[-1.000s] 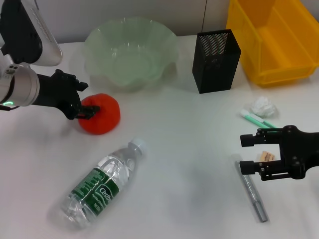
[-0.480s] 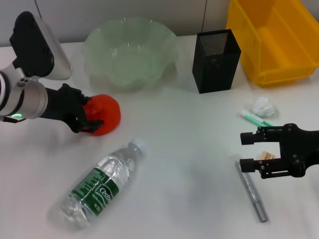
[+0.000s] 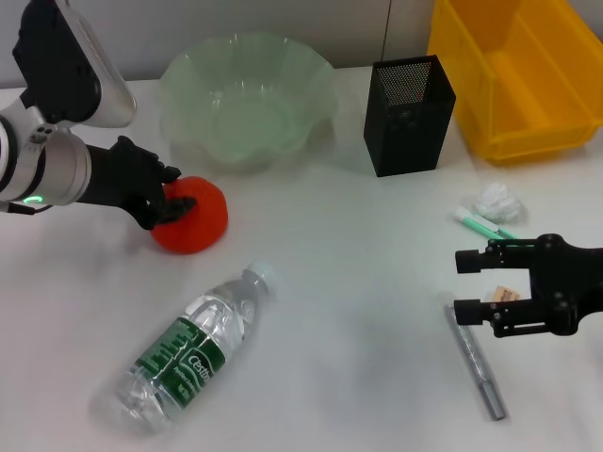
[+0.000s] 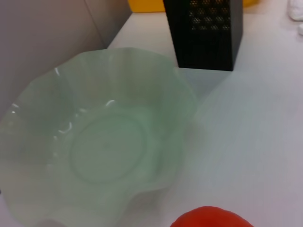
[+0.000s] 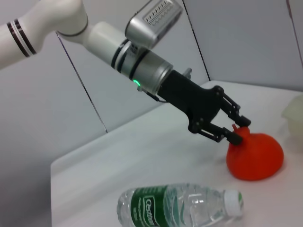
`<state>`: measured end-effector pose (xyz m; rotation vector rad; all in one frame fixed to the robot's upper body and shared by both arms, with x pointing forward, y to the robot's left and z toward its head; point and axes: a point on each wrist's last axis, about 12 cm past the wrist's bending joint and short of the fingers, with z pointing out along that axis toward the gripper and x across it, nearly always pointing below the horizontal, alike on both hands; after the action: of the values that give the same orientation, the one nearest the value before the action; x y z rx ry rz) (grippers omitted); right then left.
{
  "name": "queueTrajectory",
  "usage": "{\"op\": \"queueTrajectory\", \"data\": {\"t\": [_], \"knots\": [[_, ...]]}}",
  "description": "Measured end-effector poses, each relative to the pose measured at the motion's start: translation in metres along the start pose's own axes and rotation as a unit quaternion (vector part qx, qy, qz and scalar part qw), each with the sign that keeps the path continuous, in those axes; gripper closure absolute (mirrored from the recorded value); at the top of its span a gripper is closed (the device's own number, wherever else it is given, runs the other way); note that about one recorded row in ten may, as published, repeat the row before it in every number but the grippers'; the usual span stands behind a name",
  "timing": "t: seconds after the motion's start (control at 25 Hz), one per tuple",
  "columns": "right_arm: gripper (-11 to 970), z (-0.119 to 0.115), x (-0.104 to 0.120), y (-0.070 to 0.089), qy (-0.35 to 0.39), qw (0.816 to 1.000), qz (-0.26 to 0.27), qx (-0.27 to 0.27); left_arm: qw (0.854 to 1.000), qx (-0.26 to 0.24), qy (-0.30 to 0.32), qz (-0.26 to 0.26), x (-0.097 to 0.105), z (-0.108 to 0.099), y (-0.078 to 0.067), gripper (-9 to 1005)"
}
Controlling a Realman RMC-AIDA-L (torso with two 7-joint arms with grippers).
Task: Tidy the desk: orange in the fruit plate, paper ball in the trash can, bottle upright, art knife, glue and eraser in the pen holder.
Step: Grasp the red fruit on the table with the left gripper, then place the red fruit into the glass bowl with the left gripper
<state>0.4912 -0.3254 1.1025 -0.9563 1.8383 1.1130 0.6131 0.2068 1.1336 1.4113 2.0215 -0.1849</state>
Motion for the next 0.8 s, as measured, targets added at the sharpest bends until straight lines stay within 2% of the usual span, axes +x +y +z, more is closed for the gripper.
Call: {"op": "queueTrajectory", "data": {"t": [0.16, 0.56, 0.8], "knots": [[198, -0.0032, -0.0022, 0.003, -0.022, 1.0, -0.005, -0.004, 1.0, -0.001, 0.001, -0.01, 0.0016, 0.0013, -0.0002, 569], [198, -0.0052, -0.0002, 0.004, -0.024, 1.0, -0.002, -0.002, 1.0, 0.006, 0.011, -0.027, 0.009, 0.0035, -0.0037, 770], [198, -0.0056, 0.0012, 0.0044, -0.024, 1.0, 0.0, 0.0, 0.999, 0.011, 0.012, -0.044, 0.0085, 0.0015, -0.0039, 828]]}}
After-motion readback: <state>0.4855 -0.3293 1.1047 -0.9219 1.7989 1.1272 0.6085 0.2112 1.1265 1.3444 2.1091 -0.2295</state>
